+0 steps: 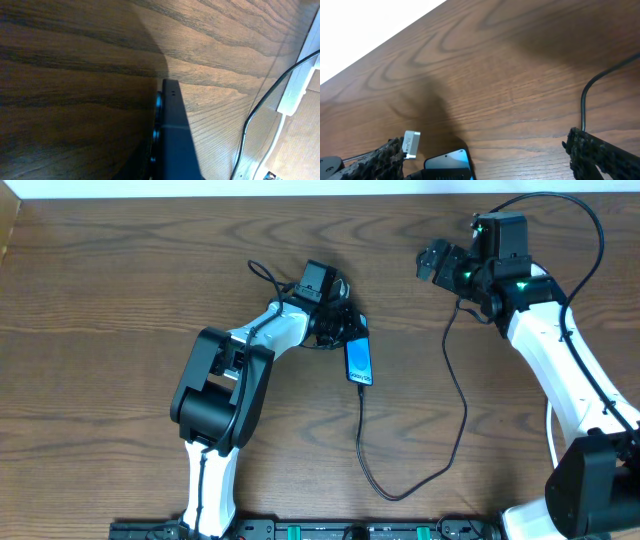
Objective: Plug charger to phone and switch on socket
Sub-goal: 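Lower the blue phone flat onto the table center with the left gripper, then open the left gripper and pull it back from the phone, then move the right gripper over the white power strip's switch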
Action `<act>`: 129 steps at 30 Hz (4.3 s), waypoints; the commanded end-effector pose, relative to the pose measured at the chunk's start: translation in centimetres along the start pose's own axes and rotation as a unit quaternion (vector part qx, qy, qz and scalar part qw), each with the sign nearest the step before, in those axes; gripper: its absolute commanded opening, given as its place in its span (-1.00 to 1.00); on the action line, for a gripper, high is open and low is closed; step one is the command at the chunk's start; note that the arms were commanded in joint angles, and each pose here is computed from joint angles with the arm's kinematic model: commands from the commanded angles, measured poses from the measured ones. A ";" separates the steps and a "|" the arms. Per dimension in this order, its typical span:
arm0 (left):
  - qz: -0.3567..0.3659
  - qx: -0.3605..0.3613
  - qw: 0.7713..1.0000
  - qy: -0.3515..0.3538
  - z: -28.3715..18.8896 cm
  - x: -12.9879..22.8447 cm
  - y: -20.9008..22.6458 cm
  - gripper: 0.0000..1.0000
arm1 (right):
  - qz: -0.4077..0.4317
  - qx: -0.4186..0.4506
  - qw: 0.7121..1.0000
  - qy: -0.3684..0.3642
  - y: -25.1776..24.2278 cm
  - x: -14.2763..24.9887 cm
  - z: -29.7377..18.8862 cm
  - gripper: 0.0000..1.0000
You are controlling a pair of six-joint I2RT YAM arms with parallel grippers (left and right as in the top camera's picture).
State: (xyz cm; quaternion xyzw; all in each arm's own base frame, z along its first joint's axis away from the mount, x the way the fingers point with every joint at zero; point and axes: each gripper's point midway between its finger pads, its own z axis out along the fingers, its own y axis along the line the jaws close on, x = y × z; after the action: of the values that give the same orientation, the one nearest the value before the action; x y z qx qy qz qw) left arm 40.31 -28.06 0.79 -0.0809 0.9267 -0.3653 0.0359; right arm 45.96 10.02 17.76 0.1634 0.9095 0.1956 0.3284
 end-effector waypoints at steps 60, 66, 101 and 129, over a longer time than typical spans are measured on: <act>0.178 -0.186 0.952 -0.163 -23.9 -2.5 1.7 0.88 | -0.002 0.028 0.999 0.027 -1.3 1.2 -0.3 0.99; 0.171 -0.185 0.949 -0.187 -28.9 0.7 0.5 0.89 | -0.001 0.031 0.999 0.032 -1.5 1.5 -0.3 0.99; 0.221 -0.151 0.919 -0.289 -38.3 10.2 -4.2 0.89 | -0.060 0.031 0.997 0.037 -1.6 1.7 -0.3 0.98; 0.221 -0.151 0.919 -0.288 -38.3 10.2 -4.1 0.89 | -0.109 0.019 0.994 0.019 -17.2 -9.4 -14.9 0.99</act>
State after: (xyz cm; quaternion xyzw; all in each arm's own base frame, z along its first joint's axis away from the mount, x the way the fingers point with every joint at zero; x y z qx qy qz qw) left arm 25.84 -7.34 31.45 0.0147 0.9144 -0.1731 0.3656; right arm 40.05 -11.51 25.81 0.1122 0.9278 0.1551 0.3203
